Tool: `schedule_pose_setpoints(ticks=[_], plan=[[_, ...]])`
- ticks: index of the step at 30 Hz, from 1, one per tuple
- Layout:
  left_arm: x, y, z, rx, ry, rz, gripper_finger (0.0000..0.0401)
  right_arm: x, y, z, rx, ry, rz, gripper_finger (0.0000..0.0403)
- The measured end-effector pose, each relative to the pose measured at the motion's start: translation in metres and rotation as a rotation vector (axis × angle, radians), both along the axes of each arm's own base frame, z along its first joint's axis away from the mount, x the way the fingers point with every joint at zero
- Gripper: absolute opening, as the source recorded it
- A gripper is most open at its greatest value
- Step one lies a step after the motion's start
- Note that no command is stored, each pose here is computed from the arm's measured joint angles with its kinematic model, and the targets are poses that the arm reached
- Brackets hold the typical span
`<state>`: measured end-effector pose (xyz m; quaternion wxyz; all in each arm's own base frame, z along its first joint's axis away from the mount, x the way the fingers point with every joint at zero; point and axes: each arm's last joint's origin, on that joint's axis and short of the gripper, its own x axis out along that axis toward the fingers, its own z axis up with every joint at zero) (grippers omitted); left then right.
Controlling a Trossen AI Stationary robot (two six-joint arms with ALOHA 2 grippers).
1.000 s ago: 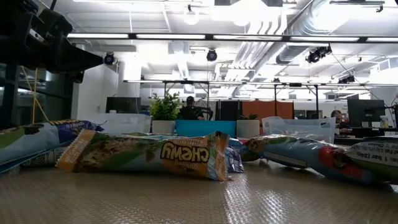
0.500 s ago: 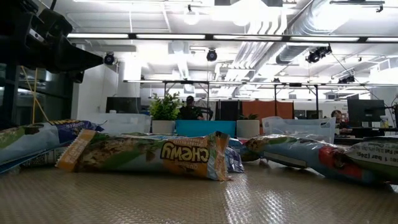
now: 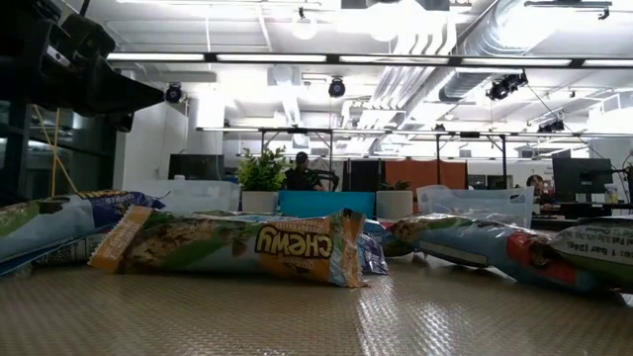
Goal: Pick and place Granola Bars by type
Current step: Put the yellow granola bar into the right transparent bin
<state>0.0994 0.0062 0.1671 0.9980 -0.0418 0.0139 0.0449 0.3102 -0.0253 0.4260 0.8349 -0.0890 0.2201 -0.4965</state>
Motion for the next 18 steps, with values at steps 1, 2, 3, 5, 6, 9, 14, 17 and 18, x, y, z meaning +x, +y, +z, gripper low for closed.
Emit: schedule_pose_setpoints(ticks=[1, 2, 3, 5, 6, 9, 14, 17, 18], plan=[[0.0, 0.0, 0.0, 0.0, 0.0, 0.0, 0.0001, -0.004, -0.006, -0.004, 0.019, 0.036, -0.019, 0.0037], [0.0, 0.0, 0.0, 0.0, 0.0, 0.0, 0.0001, -0.007, -0.013, -0.008, 0.041, 0.072, -0.037, 0.0037], [0.0, 0.0, 0.0, 0.0, 0.0, 0.0, 0.0001, -0.011, -0.019, -0.012, 0.069, 0.106, -0.056, 0.0038], [0.0, 0.0, 0.0, 0.0, 0.0, 0.0, 0.0001, -0.02, -0.03, -0.019, 0.125, 0.171, -0.093, 0.0041], [0.0, 0.0, 0.0, 0.0, 0.0, 0.0, 0.0001, -0.024, -0.035, -0.022, 0.15, 0.207, -0.11, 0.0043], [0.0, 0.0, 0.0, 0.0, 0.0, 0.0, 0.0001, -0.037, -0.05, -0.03, 0.222, 0.322, -0.15, 0.0046], [0.0, 0.0, 0.0, 0.0, 0.0, 0.0, 0.0001, -0.058, -0.07, -0.037, 0.34, 0.481, -0.204, 0.004], [0.0, 0.0, 0.0, 0.0, 0.0, 0.0, 0.0001, -0.069, -0.082, -0.04, 0.408, 0.544, -0.228, 0.0036], [0.0, 0.0, 0.0, 0.0, 0.0, 0.0, 0.0001, -0.072, -0.086, -0.04, 0.429, 0.562, -0.235, 0.0035]])
